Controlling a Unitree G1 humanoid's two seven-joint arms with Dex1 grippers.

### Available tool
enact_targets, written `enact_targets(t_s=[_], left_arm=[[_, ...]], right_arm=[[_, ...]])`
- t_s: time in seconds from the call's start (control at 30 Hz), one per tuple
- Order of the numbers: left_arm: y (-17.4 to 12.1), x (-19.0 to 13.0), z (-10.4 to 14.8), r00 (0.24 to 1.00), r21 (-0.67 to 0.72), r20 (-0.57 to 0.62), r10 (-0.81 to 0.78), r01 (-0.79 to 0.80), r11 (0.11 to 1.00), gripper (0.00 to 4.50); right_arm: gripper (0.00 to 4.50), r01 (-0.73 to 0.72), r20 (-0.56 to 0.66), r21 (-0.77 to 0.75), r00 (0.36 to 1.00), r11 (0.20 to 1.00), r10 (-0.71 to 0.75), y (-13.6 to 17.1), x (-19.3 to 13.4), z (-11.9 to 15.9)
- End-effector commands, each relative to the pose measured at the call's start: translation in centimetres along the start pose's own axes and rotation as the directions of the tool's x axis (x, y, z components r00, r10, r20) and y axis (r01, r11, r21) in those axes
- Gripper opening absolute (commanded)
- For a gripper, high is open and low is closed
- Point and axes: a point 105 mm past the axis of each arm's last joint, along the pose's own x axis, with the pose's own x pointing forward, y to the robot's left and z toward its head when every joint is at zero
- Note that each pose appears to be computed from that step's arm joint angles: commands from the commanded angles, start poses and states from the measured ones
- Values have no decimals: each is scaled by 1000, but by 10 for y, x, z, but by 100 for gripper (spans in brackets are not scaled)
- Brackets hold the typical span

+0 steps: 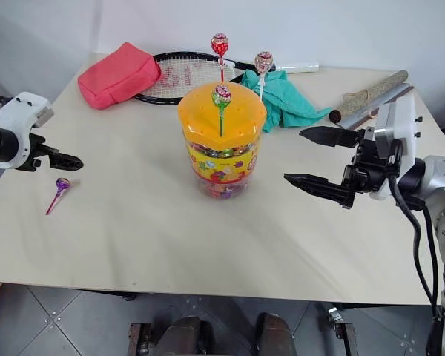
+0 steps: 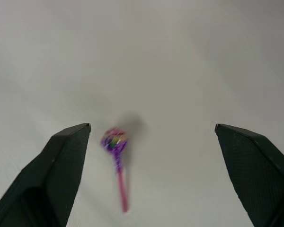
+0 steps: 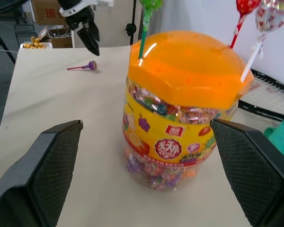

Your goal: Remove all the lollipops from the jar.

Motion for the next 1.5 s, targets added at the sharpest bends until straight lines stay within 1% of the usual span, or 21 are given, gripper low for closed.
enact_targets(t_s=[0.03,0.13,0.17,0.23,0.27,0.3,0.33,0.4,0.47,0.5,0.57,0.6,0.7,0.77,0.83,0.97,1.1,1.23,1.47,1.5], left_arm=[[-17,-19,33,974,113,183,-137,117,987,448],[-34,-24,56,912,202,324,-252,194,960,448],[-37,-25,59,897,219,347,-273,206,954,448],[-47,-31,70,840,292,421,-342,232,928,448],[-55,-35,74,795,328,463,-392,257,909,448],[-69,-46,84,683,406,544,-487,294,865,448],[-78,-52,85,603,456,572,-556,330,826,448],[-88,-59,85,498,519,598,-628,357,777,448],[-92,-62,84,433,555,605,-668,372,744,448],[-97,-67,84,360,601,605,-710,378,704,448],[-107,-82,81,182,707,574,-798,381,595,448],[-111,-87,77,116,747,546,-830,381,545,448],[-113,-91,67,24,795,493,-870,393,461,448],[-114,-91,63,-10,816,465,-885,394,424,448],[-113,-89,56,-20,828,441,-898,395,398,448],[-109,-83,44,-8,828,421,-907,411,381,448],[-101,-80,36,16,805,461,-887,415,425,448],[-95,-80,28,31,786,494,-869,411,462,448],[-92,-84,18,41,764,539,-841,398,509,448],[-91,-85,18,42,760,546,-837,395,516,449]], right_arm=[[450,-10,37,-53,999,999,12,4,3,19],[450,-7,40,-55,999,998,10,5,4,21],[450,-6,40,-54,999,999,8,5,4,21],[450,-4,42,-55,999,998,7,5,3,21],[450,-4,43,-55,999,998,6,6,3,22],[450,-4,49,-54,999,999,6,7,4,22],[450,-4,55,-53,998,999,7,9,5,23],[450,-2,61,-51,998,999,5,10,6,24],[450,2,62,-51,998,999,1,11,5,24],[450,5,64,-51,998,999,-2,11,6,24],[450,10,73,-48,997,999,-6,11,7,25],[450,11,77,-47,997,999,-7,12,8,26],[450,3,103,-35,995,999,1,13,15,27],[450,-1,114,-22,993,1000,4,14,22,27],[450,-8,127,-15,992,1000,10,13,33,26],[450,-14,139,-20,990,1000,17,10,52,25],[450,-48,158,-6,986,999,48,5,74,27],[450,-122,169,-6,978,993,121,6,95,30],[450,-189,159,-14,969,982,189,4,119,29],[433,-197,155,-13,968,980,197,4,123,29]])
